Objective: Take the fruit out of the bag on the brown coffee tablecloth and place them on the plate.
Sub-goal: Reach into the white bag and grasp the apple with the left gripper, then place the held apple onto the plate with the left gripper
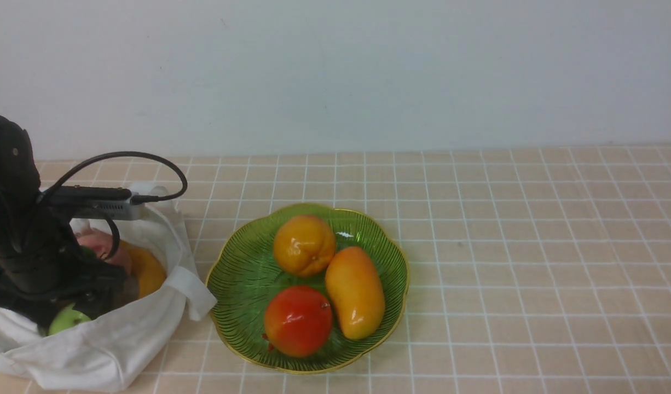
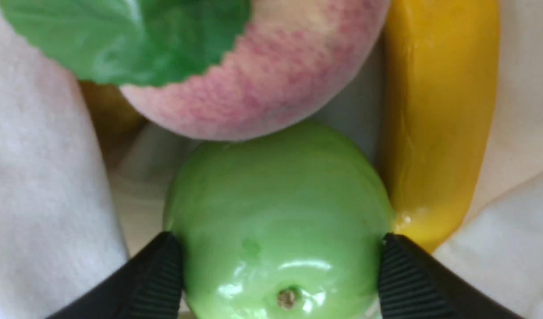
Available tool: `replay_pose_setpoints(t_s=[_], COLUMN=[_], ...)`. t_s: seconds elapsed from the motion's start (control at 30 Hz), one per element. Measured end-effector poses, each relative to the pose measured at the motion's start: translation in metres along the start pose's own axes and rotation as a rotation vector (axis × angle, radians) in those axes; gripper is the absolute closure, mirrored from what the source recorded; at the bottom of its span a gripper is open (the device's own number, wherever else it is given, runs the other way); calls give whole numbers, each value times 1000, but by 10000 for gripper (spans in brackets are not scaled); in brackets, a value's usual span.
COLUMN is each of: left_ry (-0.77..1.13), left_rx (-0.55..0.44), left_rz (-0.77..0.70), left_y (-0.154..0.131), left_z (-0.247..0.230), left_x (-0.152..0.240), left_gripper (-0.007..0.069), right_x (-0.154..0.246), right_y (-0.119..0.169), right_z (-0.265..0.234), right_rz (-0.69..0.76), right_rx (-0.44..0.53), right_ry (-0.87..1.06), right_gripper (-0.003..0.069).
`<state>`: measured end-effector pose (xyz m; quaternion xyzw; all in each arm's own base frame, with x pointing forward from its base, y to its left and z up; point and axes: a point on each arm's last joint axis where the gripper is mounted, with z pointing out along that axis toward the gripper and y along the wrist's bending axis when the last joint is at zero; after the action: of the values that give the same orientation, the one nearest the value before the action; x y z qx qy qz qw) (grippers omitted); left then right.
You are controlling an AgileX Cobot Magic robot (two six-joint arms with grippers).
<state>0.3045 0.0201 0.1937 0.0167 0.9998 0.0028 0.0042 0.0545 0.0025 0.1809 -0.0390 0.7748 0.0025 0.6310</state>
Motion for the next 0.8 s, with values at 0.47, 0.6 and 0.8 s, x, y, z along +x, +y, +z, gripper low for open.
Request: replay_pose_setpoints(t_s=[0.47, 0.6, 0.8], left_ry=[-263, -387, -628], left_rx=[16, 70, 243], left_rz=[-23, -45, 60], left_y=[-6, -13, -42], left_z=[-82, -107, -148], left_x=[32, 44, 62], left_gripper=[119, 124, 130], right_x=[0, 0, 0], right_y=[0, 0, 0], right_z=[0, 0, 0], right_rz=[0, 0, 0], right_rx=[0, 0, 0], right_ry=[0, 0, 0], right_gripper=[673, 673, 673])
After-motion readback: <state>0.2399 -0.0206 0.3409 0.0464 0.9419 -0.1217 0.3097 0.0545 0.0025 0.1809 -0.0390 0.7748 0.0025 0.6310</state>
